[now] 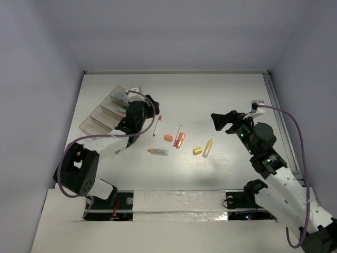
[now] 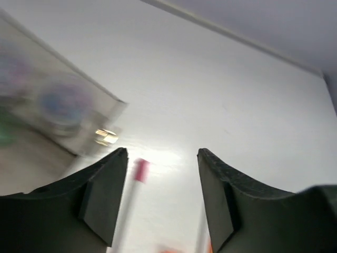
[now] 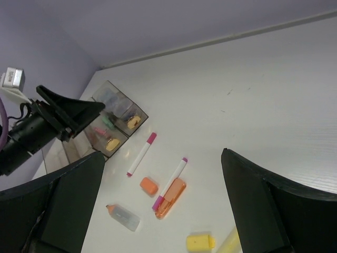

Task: Sort the stationery into containers
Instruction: Place the stationery in the storage box, then pick up the stationery from the center of the board.

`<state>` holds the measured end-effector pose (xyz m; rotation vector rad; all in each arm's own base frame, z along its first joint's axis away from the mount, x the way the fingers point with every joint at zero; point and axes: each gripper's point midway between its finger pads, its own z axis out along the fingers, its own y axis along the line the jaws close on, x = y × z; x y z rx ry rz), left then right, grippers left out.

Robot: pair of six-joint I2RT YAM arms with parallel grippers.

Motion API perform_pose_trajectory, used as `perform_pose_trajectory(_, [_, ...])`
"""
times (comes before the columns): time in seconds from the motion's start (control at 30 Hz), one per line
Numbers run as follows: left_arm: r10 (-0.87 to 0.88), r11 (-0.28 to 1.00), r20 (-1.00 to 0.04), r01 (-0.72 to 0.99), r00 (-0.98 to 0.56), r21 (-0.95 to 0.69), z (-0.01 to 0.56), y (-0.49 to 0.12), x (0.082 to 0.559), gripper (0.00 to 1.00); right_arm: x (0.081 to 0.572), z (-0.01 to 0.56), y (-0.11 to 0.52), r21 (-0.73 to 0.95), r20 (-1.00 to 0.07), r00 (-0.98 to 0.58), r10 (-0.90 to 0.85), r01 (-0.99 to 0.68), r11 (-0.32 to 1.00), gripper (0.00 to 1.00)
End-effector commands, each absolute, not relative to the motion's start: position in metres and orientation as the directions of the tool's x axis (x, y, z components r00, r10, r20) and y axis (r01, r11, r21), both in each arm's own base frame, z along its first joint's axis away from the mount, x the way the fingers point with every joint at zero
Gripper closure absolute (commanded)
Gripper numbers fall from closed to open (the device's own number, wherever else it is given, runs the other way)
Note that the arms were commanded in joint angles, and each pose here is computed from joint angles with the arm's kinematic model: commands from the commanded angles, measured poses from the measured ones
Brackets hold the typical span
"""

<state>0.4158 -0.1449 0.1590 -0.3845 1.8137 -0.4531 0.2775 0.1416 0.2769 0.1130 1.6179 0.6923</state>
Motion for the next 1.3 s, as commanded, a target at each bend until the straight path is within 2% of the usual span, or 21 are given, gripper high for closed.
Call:
perform_pose_trajectory(0.0, [-0.358,0.894,-0.889,0.171,-0.284,-0.415,0.187,-0.208,0.395,0.49,0.278,0.296,0.140,0.492,-0.869,-0.126,0.479,-0.332,0.805,0.02])
perform_pose_trajectory(0.1, [-0.285,0.892,-0.889,0.241,-0.359,-0.383,0.166,-0.252,0.369,0.55,0.278,0.296,0.138,0.490,-0.870,-0.120,0.478,-0.327,0.808,0.02])
perform_pose_trajectory(0.3, [-0.137,0.866,-0.860,0.363,-0.491,-0.345,0.122,-0.325,0.320,0.60,0.279,0.296,0.139,0.489,-0.870,-0.125,0.476,-0.330,0.808,0.02])
perform_pose_trajectory(0.33, [-0.092,0.881,-0.853,0.356,-0.514,-0.310,0.104,-0.328,0.316,0.61,0.279,0.295,0.139,0.489,-0.870,-0.126,0.476,-0.329,0.808,0.02])
perform_pose_trajectory(0.47, [-0.053,0.888,-0.847,0.363,-0.528,-0.282,0.092,-0.346,0.308,0.62,0.278,0.296,0.138,0.488,-0.871,-0.122,0.476,-0.329,0.808,0.02])
perform_pose_trajectory(0.97, [0.051,0.930,-0.827,0.328,-0.560,-0.164,0.053,-0.344,0.307,0.62,0.278,0.297,0.140,0.489,-0.870,-0.124,0.477,-0.335,0.805,0.02])
perform_pose_trajectory(1.27, [0.066,0.946,-0.831,0.301,-0.552,-0.125,0.048,-0.336,0.307,0.62,0.279,0.295,0.141,0.489,-0.871,-0.132,0.473,-0.337,0.805,0.02])
